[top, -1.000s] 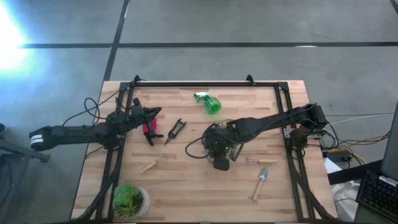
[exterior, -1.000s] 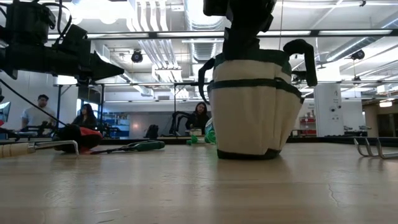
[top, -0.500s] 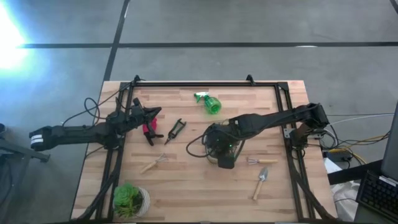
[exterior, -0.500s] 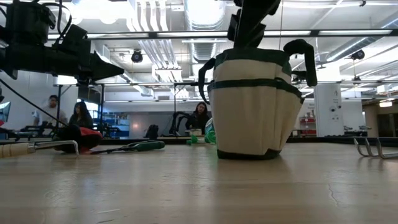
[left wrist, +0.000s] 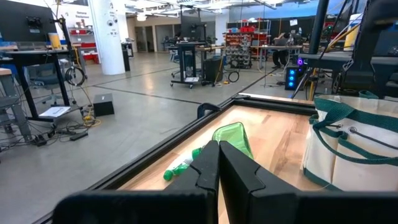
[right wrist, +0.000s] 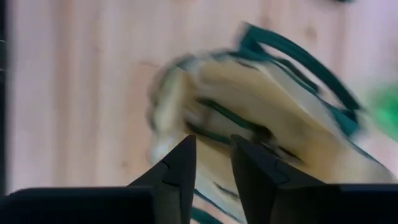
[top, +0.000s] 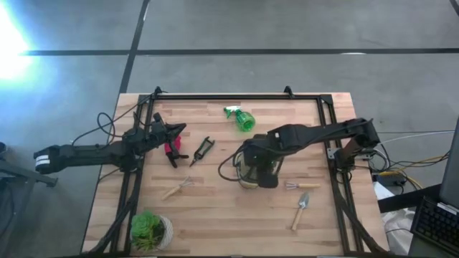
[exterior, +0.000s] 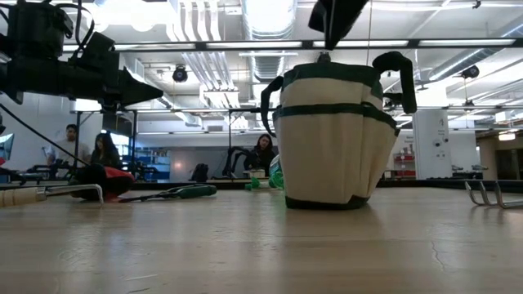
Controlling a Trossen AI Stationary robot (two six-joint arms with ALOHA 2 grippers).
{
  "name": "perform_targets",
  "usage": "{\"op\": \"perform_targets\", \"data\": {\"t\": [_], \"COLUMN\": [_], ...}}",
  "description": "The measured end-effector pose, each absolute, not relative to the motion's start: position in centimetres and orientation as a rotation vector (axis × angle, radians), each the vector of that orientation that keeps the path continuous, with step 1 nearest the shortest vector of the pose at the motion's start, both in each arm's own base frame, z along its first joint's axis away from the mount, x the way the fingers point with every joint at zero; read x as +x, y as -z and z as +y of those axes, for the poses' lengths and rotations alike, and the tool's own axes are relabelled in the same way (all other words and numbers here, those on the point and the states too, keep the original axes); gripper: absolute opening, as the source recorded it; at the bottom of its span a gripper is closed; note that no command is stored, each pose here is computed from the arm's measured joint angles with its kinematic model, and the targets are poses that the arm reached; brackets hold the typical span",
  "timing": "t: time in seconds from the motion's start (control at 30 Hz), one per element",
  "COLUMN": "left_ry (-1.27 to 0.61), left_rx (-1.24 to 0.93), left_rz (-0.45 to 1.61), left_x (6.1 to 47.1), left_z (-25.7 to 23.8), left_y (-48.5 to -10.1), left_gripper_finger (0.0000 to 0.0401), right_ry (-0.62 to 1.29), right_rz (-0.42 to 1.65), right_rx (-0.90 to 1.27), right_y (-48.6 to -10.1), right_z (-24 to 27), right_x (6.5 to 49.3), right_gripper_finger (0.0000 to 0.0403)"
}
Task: Pick & Place Garden tools in Gardening bag
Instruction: Put the gloves into the gardening bag
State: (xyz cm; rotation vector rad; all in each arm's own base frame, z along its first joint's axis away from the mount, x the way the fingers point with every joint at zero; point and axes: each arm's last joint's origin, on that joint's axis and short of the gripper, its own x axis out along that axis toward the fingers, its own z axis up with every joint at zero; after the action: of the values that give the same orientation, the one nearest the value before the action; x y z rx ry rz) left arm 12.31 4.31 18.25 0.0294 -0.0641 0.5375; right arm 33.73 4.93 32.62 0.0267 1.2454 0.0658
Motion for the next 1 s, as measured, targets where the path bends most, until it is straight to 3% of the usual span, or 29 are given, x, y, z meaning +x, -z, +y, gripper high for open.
{"op": "perform_targets", "data": {"t": [0.27, 0.53, 0.73, 1.0], "left_ry": [-0.537, -0.537, -0.538, -0.537], "left_rx": [0.029, 0.029, 0.029, 0.029], "left_rz": [-0.064, -0.064, -0.064, -0.064], "left_x": [12.3, 12.3, 12.3, 12.3], "left_z": [4.3, 4.3, 4.3, 4.3], "left_y": [-18.2, -18.2, -18.3, -18.3], "left_gripper_finger": [0.0014, 0.0014, 0.0014, 0.0014], "right_ry": [0.084, 0.112, 0.167, 0.046], "right_rz": [1.291, 1.154, 1.068, 0.91], "right_rx": [-0.008, 0.035, 0.097, 0.18], "right_y": [-34.2, -35.7, -35.0, -33.1], "right_z": [3.9, 2.1, -0.7, -3.3], "right_x": [30.5, 26.5, 23.5, 20.4], "right_gripper_finger": [0.0046, 0.0011, 0.0008, 0.0008]}}
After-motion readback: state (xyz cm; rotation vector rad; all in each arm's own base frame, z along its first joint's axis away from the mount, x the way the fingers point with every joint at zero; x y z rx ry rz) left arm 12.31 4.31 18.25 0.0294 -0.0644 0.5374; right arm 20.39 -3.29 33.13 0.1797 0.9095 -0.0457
